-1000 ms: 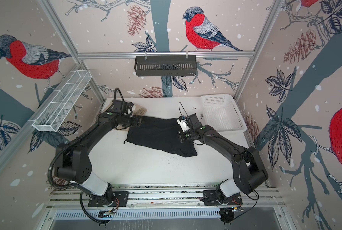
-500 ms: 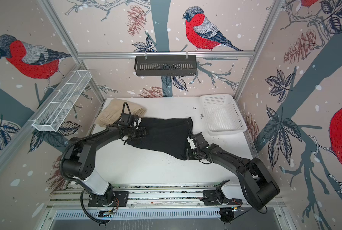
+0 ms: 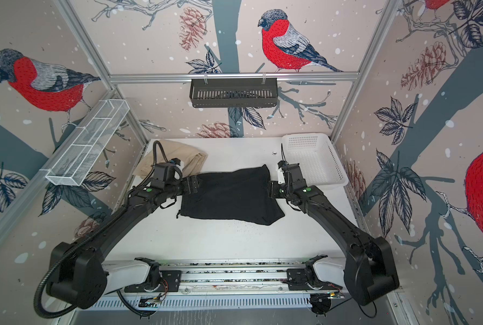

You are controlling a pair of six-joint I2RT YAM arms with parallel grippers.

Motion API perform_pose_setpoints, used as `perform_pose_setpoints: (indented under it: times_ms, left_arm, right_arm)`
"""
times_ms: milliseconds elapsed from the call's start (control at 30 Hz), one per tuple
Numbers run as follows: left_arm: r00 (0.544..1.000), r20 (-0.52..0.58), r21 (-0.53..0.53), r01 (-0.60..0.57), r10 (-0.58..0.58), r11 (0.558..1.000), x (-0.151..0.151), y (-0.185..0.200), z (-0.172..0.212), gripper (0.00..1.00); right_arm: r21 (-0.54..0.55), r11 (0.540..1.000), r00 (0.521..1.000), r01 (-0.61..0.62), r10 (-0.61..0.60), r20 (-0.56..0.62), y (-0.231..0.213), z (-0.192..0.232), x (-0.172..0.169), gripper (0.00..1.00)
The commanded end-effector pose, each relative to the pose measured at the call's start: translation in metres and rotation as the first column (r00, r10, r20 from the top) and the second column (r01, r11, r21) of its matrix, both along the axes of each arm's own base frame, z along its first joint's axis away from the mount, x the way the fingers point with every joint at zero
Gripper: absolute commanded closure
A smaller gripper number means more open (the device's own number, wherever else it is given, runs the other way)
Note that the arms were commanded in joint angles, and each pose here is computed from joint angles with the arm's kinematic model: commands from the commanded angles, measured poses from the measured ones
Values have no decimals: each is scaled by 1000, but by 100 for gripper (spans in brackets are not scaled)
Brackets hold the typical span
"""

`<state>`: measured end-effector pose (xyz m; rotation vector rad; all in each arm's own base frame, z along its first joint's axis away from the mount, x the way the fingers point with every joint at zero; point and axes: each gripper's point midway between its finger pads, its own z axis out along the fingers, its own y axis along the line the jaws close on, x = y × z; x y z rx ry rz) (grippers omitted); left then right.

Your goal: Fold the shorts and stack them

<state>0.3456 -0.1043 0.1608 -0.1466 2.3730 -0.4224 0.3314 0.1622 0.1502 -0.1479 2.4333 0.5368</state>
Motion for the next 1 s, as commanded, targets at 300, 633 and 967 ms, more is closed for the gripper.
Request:
perform_pose_setpoints:
  times_ms: [300, 633, 967]
  left_arm:
    - [990, 72, -12, -120, 121, 993, 34, 50, -26, 3]
    - [997, 17, 43, -74, 73, 996, 56, 48, -49, 3]
    - [1000, 14, -53, 28, -28, 998, 67, 23, -56, 47]
  right_arm:
    - [-110, 992, 997, -63, 68, 41, 14, -39, 126, 35]
    - [-52, 990, 992, -130, 130, -1, 39, -80, 158, 67]
    - [-76, 984, 986, -161, 164, 40, 49, -54, 151, 98]
